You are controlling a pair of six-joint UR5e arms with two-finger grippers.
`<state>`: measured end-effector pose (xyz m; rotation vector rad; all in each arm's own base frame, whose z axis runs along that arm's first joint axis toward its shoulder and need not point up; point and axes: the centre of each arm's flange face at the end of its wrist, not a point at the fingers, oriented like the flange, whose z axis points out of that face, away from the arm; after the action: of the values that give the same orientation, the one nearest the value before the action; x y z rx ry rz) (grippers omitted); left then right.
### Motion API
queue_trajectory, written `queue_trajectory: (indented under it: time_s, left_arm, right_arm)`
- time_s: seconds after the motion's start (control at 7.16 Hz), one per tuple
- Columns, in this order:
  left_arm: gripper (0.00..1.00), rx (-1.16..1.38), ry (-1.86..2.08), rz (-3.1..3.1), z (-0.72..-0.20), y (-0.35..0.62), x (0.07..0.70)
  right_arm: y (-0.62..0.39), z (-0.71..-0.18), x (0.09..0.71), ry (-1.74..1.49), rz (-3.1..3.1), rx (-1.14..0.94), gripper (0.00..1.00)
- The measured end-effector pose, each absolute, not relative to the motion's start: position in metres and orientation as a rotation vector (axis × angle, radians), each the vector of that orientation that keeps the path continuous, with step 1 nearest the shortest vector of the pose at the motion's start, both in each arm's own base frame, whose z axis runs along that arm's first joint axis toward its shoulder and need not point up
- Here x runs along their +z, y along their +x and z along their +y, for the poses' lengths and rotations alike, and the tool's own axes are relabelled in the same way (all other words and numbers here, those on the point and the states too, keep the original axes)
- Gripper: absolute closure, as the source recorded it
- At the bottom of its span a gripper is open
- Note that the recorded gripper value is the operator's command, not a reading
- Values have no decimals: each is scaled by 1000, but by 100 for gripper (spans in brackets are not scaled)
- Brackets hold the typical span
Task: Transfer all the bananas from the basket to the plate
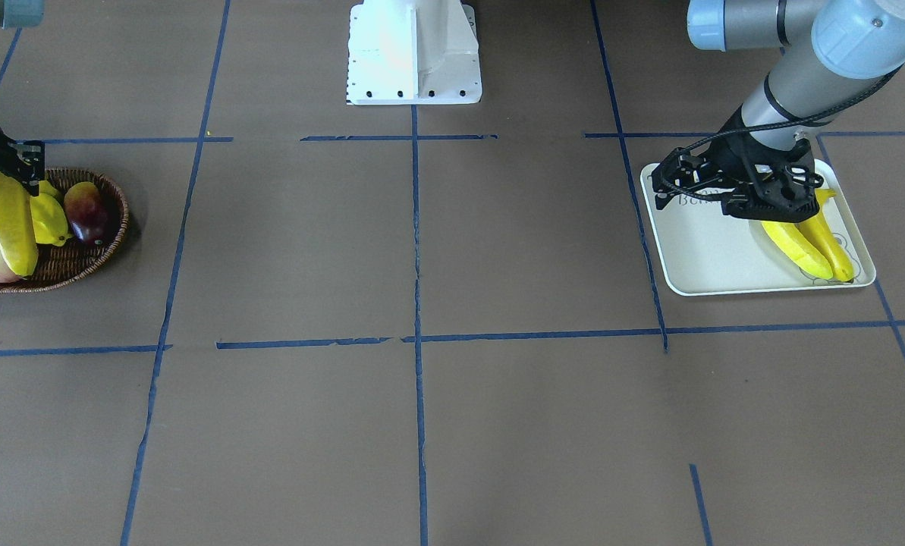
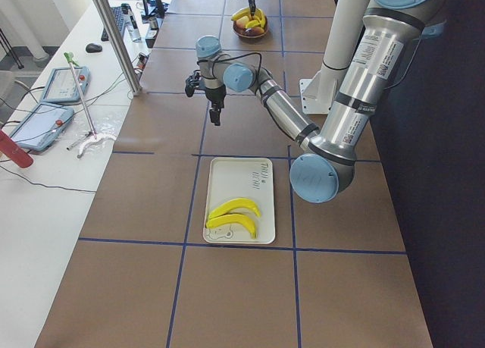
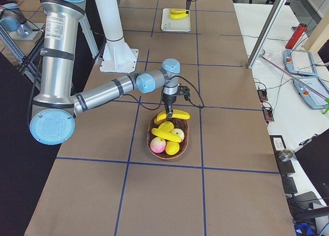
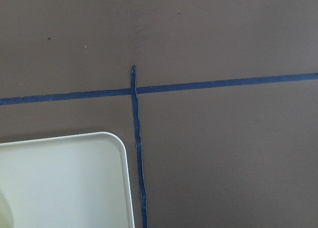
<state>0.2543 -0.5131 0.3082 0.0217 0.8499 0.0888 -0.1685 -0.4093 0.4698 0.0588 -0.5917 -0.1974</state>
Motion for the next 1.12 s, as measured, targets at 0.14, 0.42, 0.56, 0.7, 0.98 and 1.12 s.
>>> queue_trajectory:
  time_s: [0.14, 0.42, 0.56, 0.7, 0.98, 1.12]
  left_arm:
    - [0, 91, 22, 852, -513, 255, 307]
    - [0, 90, 22, 859, -514, 259, 302]
    - [0, 80, 15, 867, -515, 267, 296]
    - [0, 61, 6, 886, -514, 282, 284]
    - [0, -28, 18, 992, -516, 315, 260]
    - [0, -78, 29, 1062, -519, 325, 254]
  right_arm:
    - [-168, -422, 442, 92, -604, -200, 98]
    - [-190, -457, 383, 137, -681, -124, 97]
    - [-210, -474, 346, 143, -740, -70, 97]
    - [-234, -484, 310, 143, -797, -34, 97]
    - [-277, -483, 255, 158, -933, 36, 97]
    - [-299, -474, 240, 164, -1020, 67, 97]
